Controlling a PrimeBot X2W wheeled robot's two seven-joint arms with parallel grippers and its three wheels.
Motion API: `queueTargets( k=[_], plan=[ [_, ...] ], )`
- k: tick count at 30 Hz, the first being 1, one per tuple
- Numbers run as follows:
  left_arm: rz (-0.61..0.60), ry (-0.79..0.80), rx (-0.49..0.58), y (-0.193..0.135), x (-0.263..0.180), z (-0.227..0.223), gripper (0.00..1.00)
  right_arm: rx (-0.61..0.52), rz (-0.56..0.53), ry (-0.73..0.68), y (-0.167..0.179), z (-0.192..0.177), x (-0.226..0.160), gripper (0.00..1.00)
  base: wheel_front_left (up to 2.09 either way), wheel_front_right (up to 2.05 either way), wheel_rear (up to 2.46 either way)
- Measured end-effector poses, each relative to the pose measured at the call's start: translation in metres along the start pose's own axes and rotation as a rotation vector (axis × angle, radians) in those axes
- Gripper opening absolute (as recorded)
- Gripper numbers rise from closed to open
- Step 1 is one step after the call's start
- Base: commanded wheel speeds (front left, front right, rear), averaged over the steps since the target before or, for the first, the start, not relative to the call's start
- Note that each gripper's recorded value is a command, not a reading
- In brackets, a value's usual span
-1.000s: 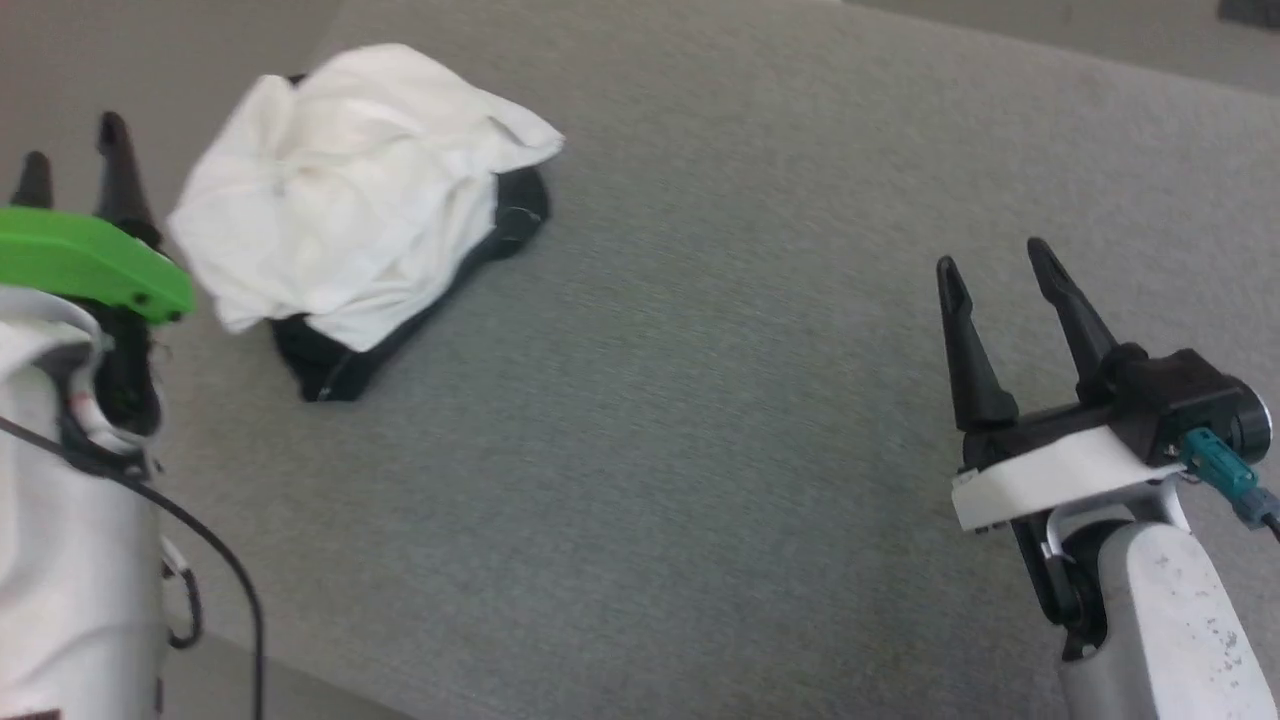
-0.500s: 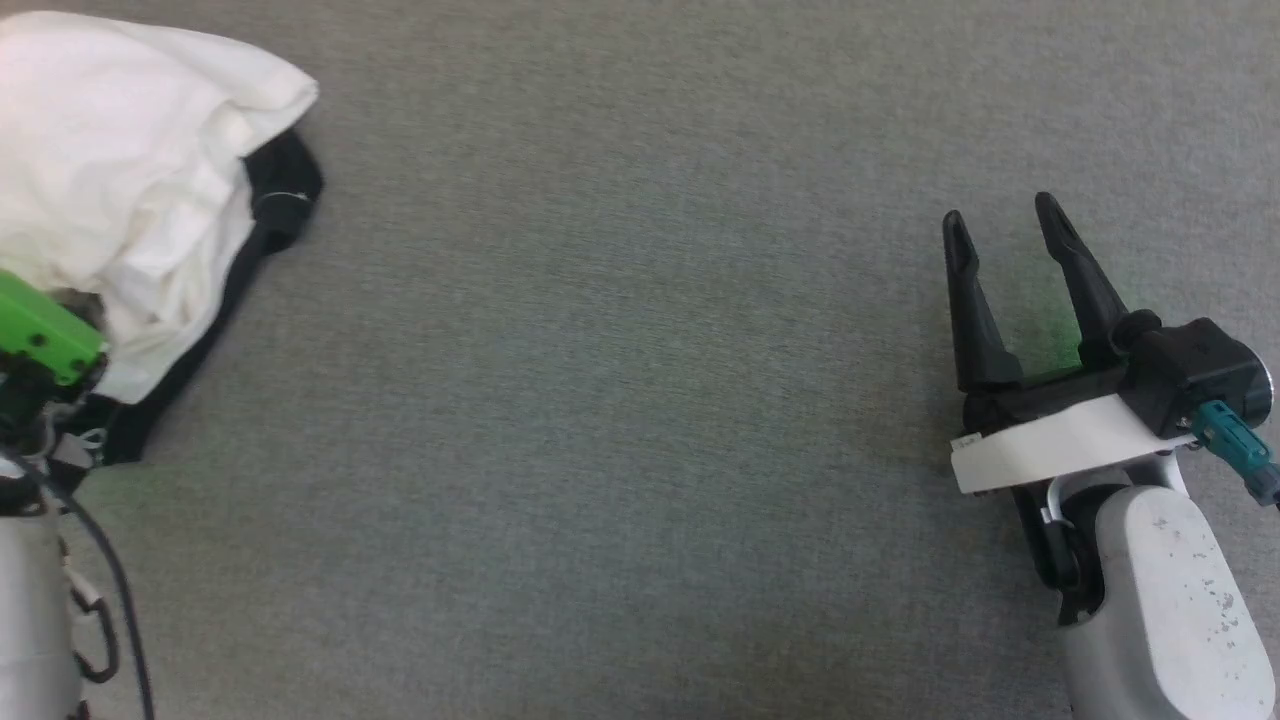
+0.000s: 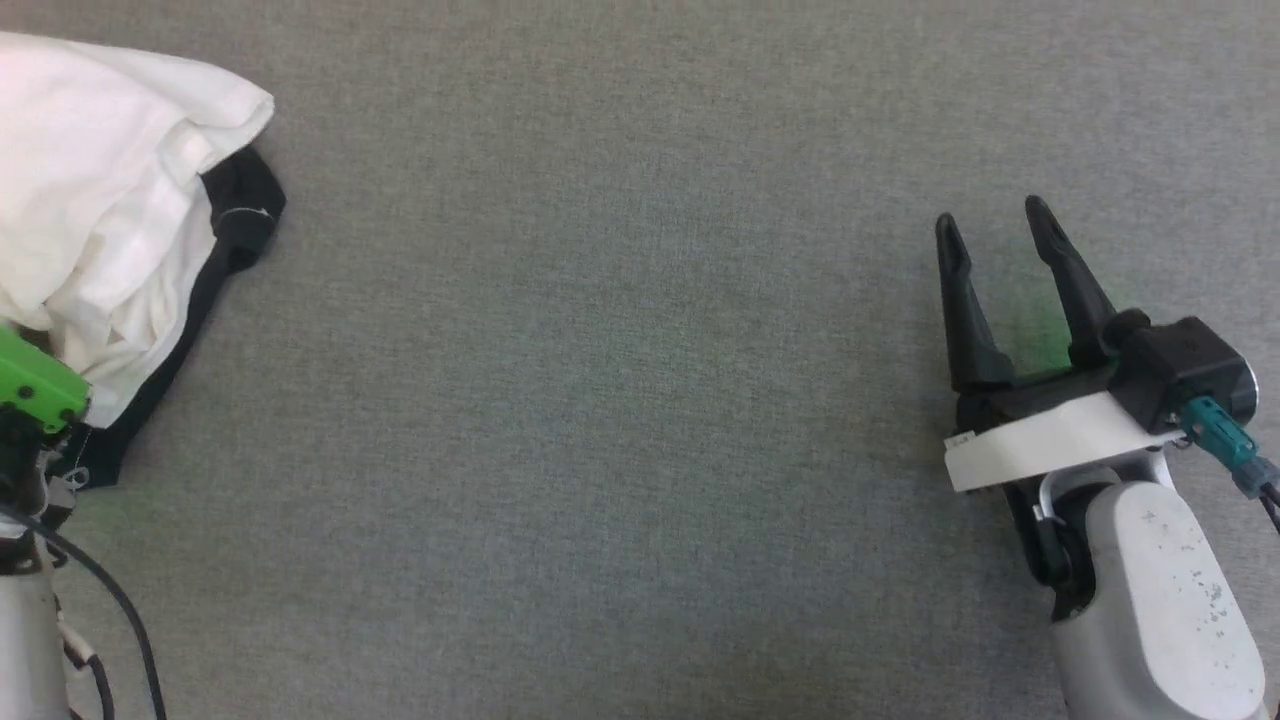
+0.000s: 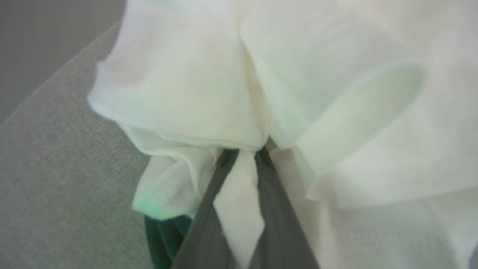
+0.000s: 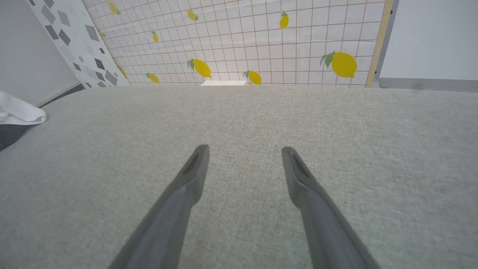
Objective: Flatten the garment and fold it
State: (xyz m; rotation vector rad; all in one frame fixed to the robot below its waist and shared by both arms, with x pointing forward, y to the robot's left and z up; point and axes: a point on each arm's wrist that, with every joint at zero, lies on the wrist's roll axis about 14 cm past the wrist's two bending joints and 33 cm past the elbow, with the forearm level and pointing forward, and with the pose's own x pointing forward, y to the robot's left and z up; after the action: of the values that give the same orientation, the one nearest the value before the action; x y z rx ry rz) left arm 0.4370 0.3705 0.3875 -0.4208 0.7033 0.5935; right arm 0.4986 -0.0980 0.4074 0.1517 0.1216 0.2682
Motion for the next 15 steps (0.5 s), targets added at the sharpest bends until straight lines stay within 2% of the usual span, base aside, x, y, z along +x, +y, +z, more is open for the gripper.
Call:
queueTargets(
  k=[6, 10, 15],
  plan=[
    [-0.052, -0.496, 0.135, -0.004, -0.045, 0.098, 0.00, 0.013, -0.010, -0.030, 0.003, 0.019, -0.015, 1.00, 0.00, 0.00, 0.00],
    [-0.142, -0.772, 0.201, -0.024, -0.093, 0.153, 0.00, 0.018, -0.023, -0.050, 0.003, 0.032, -0.033, 1.00, 0.00, 0.00, 0.00],
    [-0.274, -1.040, 0.253, -0.059, -0.162, 0.198, 0.00, 0.007, -0.050, -0.091, -0.001, 0.054, -0.056, 1.00, 0.00, 0.00, 0.00]
  ],
)
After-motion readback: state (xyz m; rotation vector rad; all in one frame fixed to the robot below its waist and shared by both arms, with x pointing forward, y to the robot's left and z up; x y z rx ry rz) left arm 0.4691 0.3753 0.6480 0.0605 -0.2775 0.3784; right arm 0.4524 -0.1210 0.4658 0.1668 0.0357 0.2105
